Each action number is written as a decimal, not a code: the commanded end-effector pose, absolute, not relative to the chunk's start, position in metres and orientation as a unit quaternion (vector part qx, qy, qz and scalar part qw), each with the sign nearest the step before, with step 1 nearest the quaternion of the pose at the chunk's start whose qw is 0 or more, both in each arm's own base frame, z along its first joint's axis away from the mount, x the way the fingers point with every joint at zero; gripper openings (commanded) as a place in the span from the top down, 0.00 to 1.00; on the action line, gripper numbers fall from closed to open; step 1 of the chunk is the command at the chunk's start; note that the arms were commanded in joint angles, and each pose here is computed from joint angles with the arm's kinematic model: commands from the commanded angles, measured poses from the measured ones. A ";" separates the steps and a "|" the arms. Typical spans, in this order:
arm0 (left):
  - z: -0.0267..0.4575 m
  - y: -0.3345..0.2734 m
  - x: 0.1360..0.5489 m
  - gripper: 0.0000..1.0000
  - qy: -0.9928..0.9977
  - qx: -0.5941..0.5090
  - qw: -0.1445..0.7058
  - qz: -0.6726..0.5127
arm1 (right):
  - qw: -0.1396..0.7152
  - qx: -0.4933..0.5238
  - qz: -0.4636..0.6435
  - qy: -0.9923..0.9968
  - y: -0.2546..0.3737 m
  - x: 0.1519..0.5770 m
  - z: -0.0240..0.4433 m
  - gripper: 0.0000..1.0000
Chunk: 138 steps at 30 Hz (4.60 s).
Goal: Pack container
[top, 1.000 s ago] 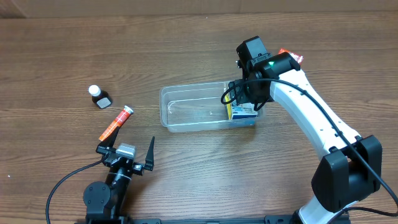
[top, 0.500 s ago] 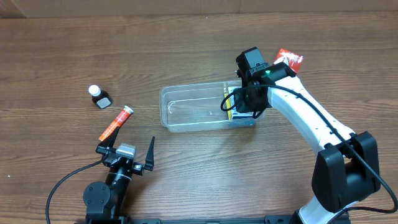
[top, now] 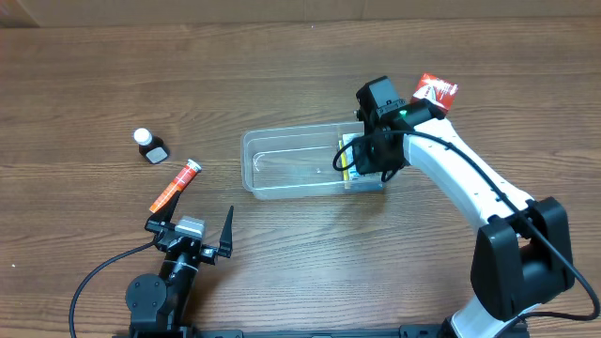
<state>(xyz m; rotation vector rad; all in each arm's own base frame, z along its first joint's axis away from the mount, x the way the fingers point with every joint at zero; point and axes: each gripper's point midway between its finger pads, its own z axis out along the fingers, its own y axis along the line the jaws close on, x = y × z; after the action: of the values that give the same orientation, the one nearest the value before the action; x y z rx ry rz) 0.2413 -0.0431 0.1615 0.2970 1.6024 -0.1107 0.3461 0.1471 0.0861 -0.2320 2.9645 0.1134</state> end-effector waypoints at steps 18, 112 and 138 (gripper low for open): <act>0.162 -0.040 0.242 0.00 0.713 0.130 0.688 -0.040 | 0.302 -0.156 -0.014 0.940 -0.011 0.549 0.116 0.00; 0.162 -0.040 0.242 0.00 0.713 0.130 0.688 -0.040 | 0.330 -0.021 -0.091 0.939 -0.169 0.585 0.029 0.00; 0.162 -0.040 0.242 0.00 0.713 0.130 0.688 -0.040 | 0.074 0.240 0.046 0.967 -0.114 0.477 -0.011 0.00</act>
<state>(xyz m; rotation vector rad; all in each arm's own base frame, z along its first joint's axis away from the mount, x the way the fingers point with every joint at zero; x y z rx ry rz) 0.2413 -0.0431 0.1615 0.2970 1.6024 -0.1107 0.4970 -0.1389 0.0233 0.6799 2.7706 0.0350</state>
